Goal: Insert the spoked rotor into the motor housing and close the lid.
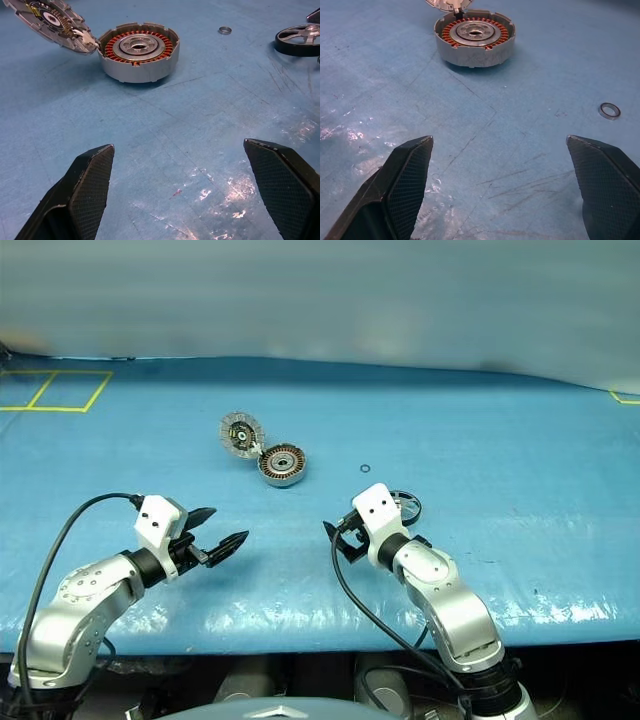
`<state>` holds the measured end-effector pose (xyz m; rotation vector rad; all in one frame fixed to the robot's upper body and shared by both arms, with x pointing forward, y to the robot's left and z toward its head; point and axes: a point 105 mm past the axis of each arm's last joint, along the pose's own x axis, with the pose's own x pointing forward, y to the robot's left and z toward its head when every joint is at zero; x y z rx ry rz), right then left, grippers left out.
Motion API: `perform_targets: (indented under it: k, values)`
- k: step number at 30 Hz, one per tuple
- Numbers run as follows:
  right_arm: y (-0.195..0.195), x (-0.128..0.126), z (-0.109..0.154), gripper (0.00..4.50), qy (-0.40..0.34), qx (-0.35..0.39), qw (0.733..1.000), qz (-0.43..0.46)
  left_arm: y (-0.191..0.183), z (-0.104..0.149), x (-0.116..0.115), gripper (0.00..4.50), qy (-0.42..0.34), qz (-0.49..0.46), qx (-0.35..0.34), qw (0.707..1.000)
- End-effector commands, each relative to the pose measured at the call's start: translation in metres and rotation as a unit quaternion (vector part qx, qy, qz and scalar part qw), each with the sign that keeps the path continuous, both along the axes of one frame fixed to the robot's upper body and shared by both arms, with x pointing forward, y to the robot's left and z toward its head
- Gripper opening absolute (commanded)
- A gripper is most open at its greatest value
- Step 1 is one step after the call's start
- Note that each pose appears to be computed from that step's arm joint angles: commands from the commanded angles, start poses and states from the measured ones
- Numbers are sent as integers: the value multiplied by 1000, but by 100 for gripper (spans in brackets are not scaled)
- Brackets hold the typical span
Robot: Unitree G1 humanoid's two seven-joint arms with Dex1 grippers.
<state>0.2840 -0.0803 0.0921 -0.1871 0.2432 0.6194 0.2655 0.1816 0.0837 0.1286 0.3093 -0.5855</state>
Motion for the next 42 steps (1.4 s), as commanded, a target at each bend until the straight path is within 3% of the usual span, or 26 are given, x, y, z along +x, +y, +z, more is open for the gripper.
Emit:
perform_targets:
  k: [1,33,37,42]
  values:
    - [2,2,18,449,-39,5,999,8,1,10,2,450,-27,-3,10,1000]
    - [9,3,14,449,-30,-7,999,37,4,6,3,450,-32,13,19,999]
    - [15,5,16,449,-42,-73,991,103,0,6,4,450,-36,11,16,999]
    - [30,14,24,449,-55,-174,953,243,-2,9,7,450,-84,18,36,996]
